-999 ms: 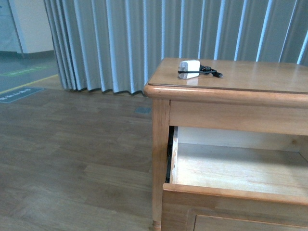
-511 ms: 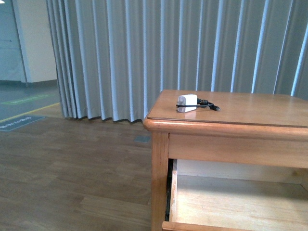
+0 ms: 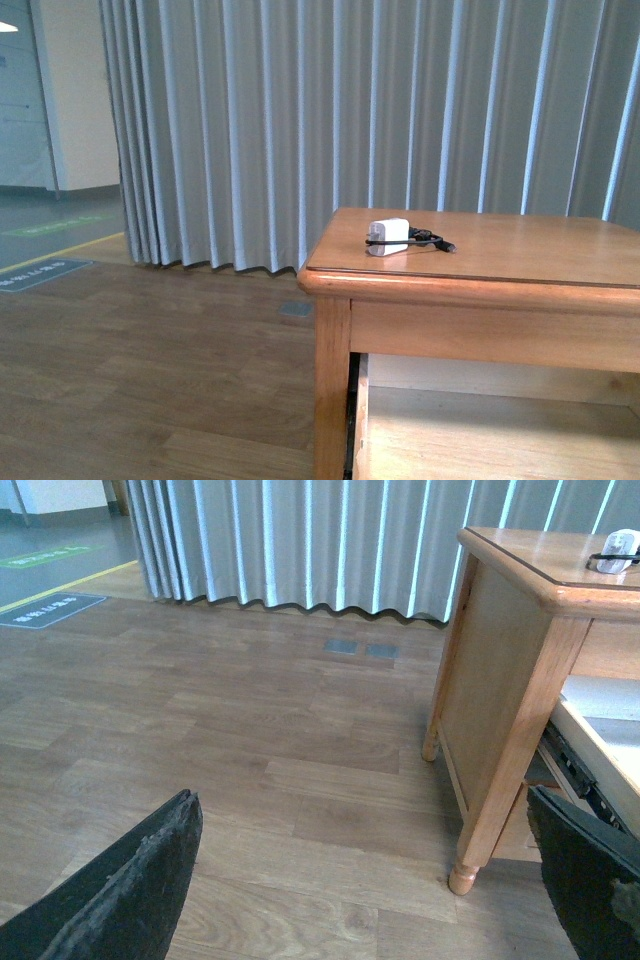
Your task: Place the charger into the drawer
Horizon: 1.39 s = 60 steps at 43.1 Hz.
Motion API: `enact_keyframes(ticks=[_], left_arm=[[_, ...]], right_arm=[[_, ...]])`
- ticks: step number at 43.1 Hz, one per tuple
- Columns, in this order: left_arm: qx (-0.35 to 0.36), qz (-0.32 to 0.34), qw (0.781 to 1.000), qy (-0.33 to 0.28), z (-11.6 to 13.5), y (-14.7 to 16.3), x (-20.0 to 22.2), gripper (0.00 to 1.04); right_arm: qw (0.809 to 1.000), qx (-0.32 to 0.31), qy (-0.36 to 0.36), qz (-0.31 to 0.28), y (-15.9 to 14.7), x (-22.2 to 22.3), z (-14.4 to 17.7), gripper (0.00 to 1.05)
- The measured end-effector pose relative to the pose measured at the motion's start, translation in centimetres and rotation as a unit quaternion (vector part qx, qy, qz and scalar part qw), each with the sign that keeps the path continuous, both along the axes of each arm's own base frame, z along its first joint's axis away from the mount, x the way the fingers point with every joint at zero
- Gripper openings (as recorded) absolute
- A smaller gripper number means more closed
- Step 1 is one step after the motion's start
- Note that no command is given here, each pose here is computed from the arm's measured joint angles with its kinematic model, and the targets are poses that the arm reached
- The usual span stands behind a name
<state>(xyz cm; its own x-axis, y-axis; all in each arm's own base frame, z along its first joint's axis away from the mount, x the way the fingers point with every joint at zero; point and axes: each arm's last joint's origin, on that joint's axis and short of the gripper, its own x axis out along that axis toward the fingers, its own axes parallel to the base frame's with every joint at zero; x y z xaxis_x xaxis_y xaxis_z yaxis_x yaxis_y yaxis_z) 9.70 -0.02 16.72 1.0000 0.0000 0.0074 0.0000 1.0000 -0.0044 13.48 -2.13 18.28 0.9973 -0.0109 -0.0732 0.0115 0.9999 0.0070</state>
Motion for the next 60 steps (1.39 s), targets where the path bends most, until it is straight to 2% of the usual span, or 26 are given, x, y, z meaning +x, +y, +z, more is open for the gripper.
enact_keyframes(ticks=[9, 11, 14, 15, 26, 28, 31, 33, 36, 39, 49, 60], left_arm=[[0.000, 0.000, 1.000, 0.000, 0.0, 0.0, 0.0, 0.99], [0.000, 0.000, 1.000, 0.000, 0.0, 0.0, 0.0, 0.99], [0.000, 0.000, 1.000, 0.000, 0.0, 0.0, 0.0, 0.99], [0.000, 0.000, 1.000, 0.000, 0.0, 0.0, 0.0, 0.99], [0.000, 0.000, 1.000, 0.000, 0.0, 0.0, 0.0, 0.99], [-0.011, 0.026, 1.000, 0.004, 0.0, 0.0, 0.1, 0.99], [-0.054, 0.117, 0.992, 0.010, 0.1, -0.3, 0.6, 0.99], [-0.073, 0.140, 0.987, 0.012, 0.5, -0.5, 1.4, 0.99], [-0.090, 0.135, 0.987, 0.014, 1.7, -1.0, 3.1, 0.99], [-0.098, 0.091, 0.991, 0.027, 2.7, -1.9, 5.3, 0.99], [-0.077, 0.013, 0.994, 0.071, 4.7, -4.7, 11.4, 0.99], [-0.041, -0.081, 0.993, 0.071, 8.6, -9.3, 19.2, 0.99]], right_arm=[[0.999, -0.007, -0.037, 0.002, 0.7, -0.8, -0.2, 0.50], [0.999, -0.007, -0.034, 0.002, 1.0, -1.0, -0.5, 0.38], [0.999, -0.007, -0.033, -0.011, 1.6, -1.2, -0.7, 0.26], [0.999, -0.008, -0.033, -0.007, 1.7, -1.2, -0.8, 0.28], [0.999, -0.007, -0.037, 0.004, 2.1, -1.3, -0.7, 0.77], [0.999, -0.007, -0.037, 0.004, 2.1, -1.3, -0.7, 0.84], [0.999, -0.007, -0.037, 0.004, 2.1, -1.3, -0.7, 0.97], [0.999, -0.006, -0.037, 0.004, 2.1, -1.3, -0.7, 0.97], [0.999, -0.005, -0.037, 0.005, 2.1, -1.3, -0.7, 0.96], [0.999, -0.005, -0.037, 0.004, 2.1, -1.3, -0.7, 0.96], [0.999, -0.005, -0.037, 0.004, 2.1, -1.3, -0.7, 0.96], [0.999, -0.005, -0.037, 0.004, 2.1, -1.3, -0.7, 0.96]])
